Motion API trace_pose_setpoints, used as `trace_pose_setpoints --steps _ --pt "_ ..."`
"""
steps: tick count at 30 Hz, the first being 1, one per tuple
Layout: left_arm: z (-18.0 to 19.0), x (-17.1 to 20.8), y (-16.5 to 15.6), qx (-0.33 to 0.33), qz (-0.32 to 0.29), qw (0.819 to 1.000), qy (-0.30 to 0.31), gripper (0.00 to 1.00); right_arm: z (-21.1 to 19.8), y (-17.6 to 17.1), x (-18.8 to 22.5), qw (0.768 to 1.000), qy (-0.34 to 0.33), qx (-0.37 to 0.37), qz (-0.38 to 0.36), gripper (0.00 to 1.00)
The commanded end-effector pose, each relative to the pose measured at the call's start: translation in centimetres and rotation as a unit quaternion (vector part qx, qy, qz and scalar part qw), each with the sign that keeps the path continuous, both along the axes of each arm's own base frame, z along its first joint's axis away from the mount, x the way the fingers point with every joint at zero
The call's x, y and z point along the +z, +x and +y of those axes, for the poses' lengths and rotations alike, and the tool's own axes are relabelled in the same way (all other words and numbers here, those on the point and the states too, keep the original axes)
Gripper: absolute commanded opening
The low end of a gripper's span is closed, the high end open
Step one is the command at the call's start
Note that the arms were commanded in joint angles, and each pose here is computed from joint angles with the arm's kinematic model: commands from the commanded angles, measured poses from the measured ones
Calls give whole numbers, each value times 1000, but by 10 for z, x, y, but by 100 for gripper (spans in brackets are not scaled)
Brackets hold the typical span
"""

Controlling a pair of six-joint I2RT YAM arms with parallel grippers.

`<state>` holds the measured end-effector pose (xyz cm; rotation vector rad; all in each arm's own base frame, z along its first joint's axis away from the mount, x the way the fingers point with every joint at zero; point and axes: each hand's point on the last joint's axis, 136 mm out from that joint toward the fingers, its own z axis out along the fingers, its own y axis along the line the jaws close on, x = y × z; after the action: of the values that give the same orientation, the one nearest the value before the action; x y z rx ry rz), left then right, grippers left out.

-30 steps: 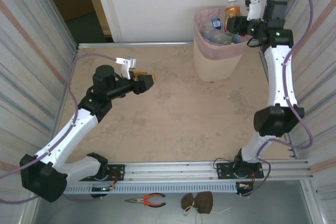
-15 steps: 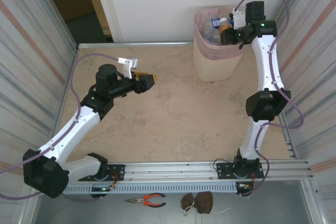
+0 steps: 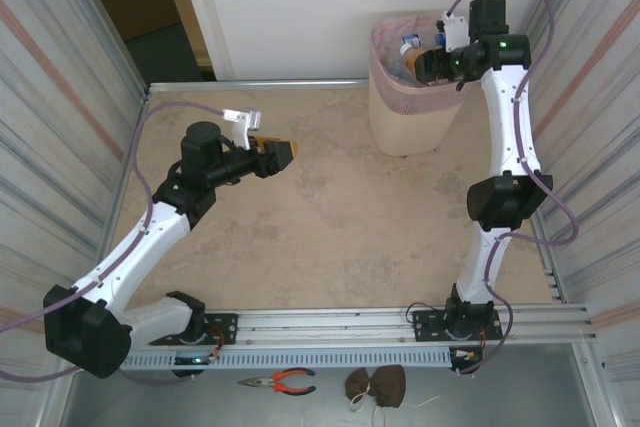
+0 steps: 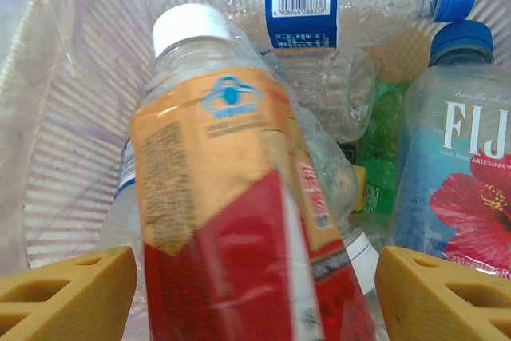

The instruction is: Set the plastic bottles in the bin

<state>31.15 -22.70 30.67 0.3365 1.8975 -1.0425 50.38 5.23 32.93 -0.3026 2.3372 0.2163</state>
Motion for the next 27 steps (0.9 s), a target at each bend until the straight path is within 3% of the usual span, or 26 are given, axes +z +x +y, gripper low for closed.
trace_pose_setpoints --steps 1,9,22,27 --pt "4 22 -5 -3 -33 999 -7 64 3 -6 40 999 9 -6 -52 76" --pt "8 21 -6 2 -34 999 -6 64 17 2 36 998 6 13 -59 71" --pt "13 20 -7 10 -33 999 -5 64 28 20 -51 998 -26 36 43 53" --pt "14 20 -7 10 -33 999 -5 64 33 18 -52 997 -39 42 44 51"
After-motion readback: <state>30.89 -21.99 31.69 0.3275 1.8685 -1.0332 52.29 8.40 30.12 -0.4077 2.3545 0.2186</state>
